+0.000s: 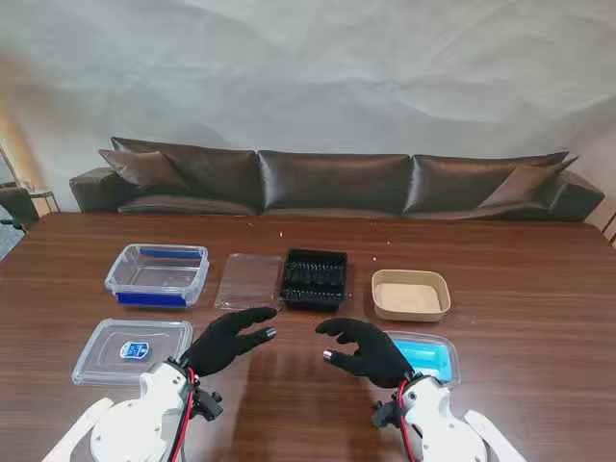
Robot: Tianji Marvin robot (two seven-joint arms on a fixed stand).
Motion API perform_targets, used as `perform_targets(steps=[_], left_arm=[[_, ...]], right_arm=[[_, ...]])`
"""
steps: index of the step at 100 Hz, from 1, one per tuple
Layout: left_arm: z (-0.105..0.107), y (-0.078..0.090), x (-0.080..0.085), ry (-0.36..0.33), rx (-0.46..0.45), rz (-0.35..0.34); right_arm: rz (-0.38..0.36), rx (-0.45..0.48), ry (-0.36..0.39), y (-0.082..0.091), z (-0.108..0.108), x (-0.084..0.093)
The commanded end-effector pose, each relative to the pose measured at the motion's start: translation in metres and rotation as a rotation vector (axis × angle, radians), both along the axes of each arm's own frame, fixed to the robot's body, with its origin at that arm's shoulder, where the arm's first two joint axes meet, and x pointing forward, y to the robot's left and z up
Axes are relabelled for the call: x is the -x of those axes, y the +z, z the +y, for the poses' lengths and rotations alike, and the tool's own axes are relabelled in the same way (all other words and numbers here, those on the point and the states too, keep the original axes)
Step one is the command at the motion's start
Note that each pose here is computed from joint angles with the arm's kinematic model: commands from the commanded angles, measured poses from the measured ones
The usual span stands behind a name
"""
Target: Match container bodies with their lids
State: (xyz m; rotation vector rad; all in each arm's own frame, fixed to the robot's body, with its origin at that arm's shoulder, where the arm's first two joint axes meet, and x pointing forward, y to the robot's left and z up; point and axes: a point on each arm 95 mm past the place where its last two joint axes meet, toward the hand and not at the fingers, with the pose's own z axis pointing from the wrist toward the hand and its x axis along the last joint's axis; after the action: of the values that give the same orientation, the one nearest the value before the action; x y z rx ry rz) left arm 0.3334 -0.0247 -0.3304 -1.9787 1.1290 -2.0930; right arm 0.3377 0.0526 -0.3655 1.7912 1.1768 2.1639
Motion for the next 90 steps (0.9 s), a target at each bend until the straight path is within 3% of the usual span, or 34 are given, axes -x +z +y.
perform_targets(steps=[1,35,50,65,90], left_arm=[[-0.002,-0.002,0.002,-0.013,0.0,0.016],[-0.003,0.0,0.003,-0.017,-0.008,0.008],[-0.001,0.01,0.0,-0.004,-0.036,-0.03],[0.007,0.035,-0.018,-0.009,-0.11,-0.076],[0.018,0.064,-0.063,-0.015,-0.206,-0.09]], right_arm=[[0.014,0.005,0.015,-0.003,0.002,0.002],[-0.001,-0.004,0.033,0.002,0.007,0.0],[-0.017,-0.009,0.049,0.007,0.012,0.0],[-0.025,-0.012,0.075,0.022,0.017,0.007],[-0.017,-0.027,0.063,0.027,0.015,0.005]])
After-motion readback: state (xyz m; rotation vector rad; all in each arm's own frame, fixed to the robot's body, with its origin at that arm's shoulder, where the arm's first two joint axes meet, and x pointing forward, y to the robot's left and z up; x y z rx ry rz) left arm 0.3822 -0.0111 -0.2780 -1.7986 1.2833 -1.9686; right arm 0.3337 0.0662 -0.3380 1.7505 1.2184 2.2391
